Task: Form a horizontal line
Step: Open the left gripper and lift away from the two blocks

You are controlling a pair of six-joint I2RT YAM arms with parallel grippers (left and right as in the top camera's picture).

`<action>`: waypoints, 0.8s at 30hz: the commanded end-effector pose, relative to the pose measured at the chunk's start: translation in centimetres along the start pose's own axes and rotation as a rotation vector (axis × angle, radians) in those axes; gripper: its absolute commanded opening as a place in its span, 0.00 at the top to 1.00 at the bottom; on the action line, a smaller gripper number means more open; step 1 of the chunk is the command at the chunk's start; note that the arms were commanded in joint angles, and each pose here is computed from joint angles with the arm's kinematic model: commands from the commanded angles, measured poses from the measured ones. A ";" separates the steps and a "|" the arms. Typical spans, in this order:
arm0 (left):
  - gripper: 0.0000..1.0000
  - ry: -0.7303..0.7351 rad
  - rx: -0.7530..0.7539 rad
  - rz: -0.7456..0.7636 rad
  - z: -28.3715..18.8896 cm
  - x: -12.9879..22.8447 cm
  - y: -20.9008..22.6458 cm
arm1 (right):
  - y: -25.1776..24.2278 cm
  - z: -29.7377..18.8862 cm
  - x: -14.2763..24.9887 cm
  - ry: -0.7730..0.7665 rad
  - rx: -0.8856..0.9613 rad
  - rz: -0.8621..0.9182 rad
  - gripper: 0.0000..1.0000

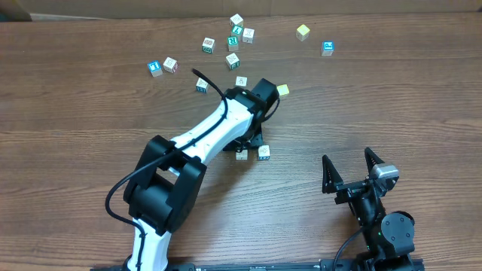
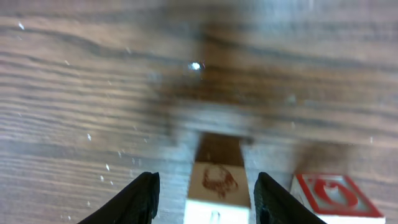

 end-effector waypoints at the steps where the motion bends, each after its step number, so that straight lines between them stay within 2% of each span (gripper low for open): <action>1: 0.53 -0.023 0.018 -0.038 -0.1 -0.6 0.4 | 0.0 0.0 0.1 -0.006 -0.005 -0.004 0.00; 7: 0.54 -0.054 0.034 -0.049 -0.1 -1.5 0.4 | 0.0 0.0 0.1 -0.006 -0.005 -0.004 0.00; 12: 0.64 -0.023 0.001 -0.067 0.1 -1.2 1.8 | 0.0 0.0 0.1 -0.006 -0.005 -0.004 0.00; 16: 0.65 -0.014 -0.009 -0.103 0.2 -1.6 3.3 | 0.0 0.0 0.1 -0.006 -0.005 -0.004 0.00; 22: 0.94 0.035 0.014 -0.083 0.4 -1.2 4.1 | 0.0 0.0 0.1 -0.006 -0.005 -0.004 0.00; 24: 0.96 0.059 0.003 -0.077 0.3 -0.7 4.3 | 0.0 0.0 0.1 -0.006 -0.005 -0.004 0.00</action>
Point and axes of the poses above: each gripper's point midway between its finger pads, its own z axis out along the fingers, its own y axis along the line the jaws close on, x = y × z, the point moved 3 cm from there along -z, back along the fingers, and after that the axes turned 11 degrees about z, right-handed, at the moved point
